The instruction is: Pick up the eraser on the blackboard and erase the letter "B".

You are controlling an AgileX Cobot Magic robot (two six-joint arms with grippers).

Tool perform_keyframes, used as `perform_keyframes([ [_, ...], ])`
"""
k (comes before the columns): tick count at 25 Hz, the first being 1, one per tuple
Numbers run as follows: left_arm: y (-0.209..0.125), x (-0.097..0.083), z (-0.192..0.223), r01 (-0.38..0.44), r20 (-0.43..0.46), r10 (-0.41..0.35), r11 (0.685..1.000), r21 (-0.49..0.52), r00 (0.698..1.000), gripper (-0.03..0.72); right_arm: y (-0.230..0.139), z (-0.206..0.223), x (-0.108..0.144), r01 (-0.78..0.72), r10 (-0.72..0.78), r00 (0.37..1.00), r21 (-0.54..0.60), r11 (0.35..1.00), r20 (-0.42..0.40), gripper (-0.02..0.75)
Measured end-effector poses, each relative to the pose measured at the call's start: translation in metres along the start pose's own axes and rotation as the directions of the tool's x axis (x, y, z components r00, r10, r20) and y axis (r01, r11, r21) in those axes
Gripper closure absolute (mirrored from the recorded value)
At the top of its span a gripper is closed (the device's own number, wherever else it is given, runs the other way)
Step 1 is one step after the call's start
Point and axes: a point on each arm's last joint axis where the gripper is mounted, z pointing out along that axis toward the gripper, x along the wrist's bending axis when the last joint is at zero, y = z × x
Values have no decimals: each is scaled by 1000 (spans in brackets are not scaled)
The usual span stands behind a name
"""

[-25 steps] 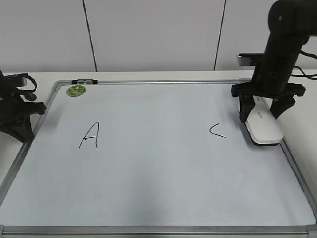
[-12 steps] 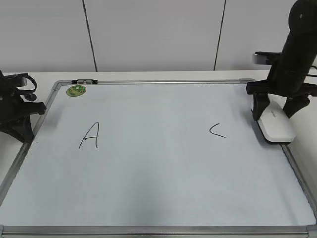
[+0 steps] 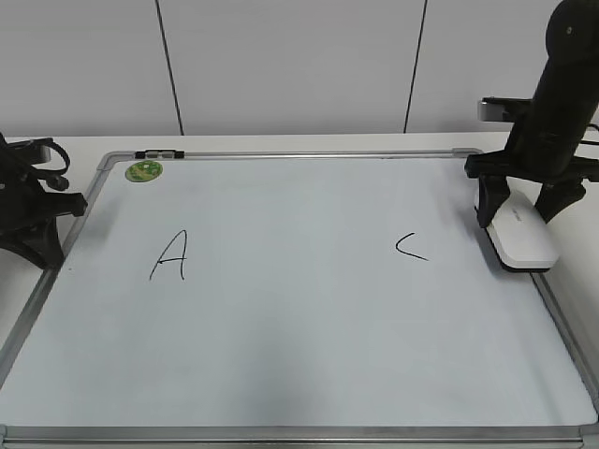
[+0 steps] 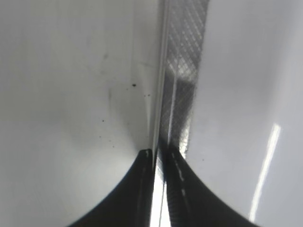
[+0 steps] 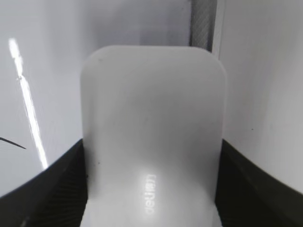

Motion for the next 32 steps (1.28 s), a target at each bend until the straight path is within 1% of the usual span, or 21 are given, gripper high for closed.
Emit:
perform_keyframes([
  [5,0,0,0,-1,-1,1,1000,0,1000,632,0,0,0,-1,1,1000,0,1000,-3,205],
  [13,0,0,0,-2,-3,2,1000,2,1000,632,2,22,-1,-5,6,1000,49,999,-5,205],
  [22,0,0,0,-2,-3,2,1000,2,1000,632,3,24,0,-11,12,1000,44,999,-18,204],
  [25,0,0,0,-2,-3,2,1000,2,1000,632,4,26,1,-13,14,1000,44,999,-23,176],
  [28,0,0,0,-2,-3,2,1000,2,1000,631,4,26,2,-17,18,999,45,999,-33,88],
  [30,0,0,0,-2,-3,2,1000,2,1000,627,3,26,2,-17,18,999,47,999,-32,73],
  [32,1,0,-2,-4,-2,4,1000,1,1000,606,4,24,2,-16,18,999,44,999,-32,67],
])
